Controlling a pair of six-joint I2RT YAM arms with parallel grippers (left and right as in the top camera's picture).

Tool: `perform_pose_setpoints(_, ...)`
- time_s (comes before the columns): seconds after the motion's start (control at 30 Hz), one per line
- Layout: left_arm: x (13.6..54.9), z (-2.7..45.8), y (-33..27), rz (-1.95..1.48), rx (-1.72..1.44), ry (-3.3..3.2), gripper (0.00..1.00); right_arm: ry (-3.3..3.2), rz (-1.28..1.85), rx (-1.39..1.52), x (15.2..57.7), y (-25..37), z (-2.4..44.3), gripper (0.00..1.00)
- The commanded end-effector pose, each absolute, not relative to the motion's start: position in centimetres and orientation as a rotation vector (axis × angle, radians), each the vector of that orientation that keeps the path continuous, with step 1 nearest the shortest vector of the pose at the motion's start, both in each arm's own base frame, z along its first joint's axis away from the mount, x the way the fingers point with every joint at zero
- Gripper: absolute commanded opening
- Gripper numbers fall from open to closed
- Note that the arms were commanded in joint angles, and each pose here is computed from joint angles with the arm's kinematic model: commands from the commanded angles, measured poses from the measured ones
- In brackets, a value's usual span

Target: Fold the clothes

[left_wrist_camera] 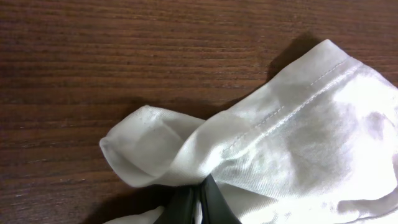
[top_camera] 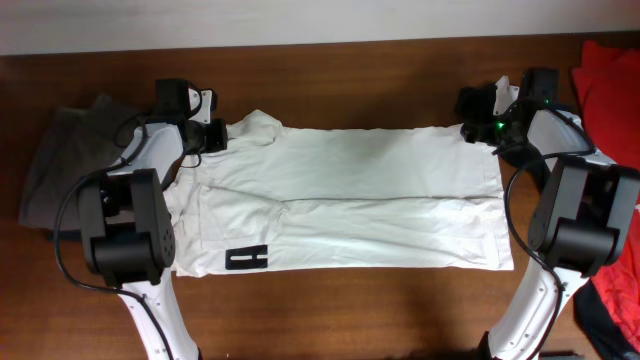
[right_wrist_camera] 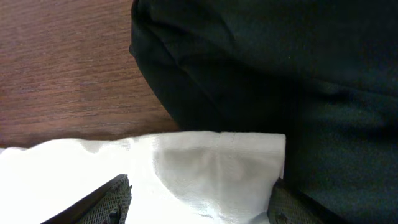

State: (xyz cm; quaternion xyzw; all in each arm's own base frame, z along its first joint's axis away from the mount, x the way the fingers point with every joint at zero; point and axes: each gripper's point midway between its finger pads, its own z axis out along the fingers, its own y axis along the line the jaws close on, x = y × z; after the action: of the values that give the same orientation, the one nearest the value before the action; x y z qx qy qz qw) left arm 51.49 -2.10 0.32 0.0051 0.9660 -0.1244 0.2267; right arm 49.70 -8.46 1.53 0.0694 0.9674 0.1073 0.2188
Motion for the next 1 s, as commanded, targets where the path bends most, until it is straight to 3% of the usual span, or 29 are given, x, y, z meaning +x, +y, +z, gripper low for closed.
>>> perform_pose_setpoints(0.0,50.8,0.0,-2.1,-0.35,-0.006,2.687,0.05,2.645,0.302,0.182,50.9,-8.7,2.3,0.73)
perform_pose_setpoints(0.2,50.8,-0.1,-2.1,-0.35,-0.006,2.689,0.05,2.6,0.282,0.209,52.1,-9.8,4.1,0.73)
perform_pose_setpoints(0.77,50.6,-0.2,-2.1,-0.352,-0.009,2.7,0.05,2.662,0.212,0.249,51.1,-10.7,2.1,0.72)
perform_pose_setpoints(0.87,50.5,-0.2,-2.1,-0.352,-0.009,2.701,0.05,2.666,0.213,0.25,51.2,-10.7,1.7,0.65)
perform_pose_setpoints(0.97,50.5,-0.2,-2.1,-0.352,-0.009,2.701,0.05,2.659,0.211,0.247,51.3,-10.7,1.7,0.5)
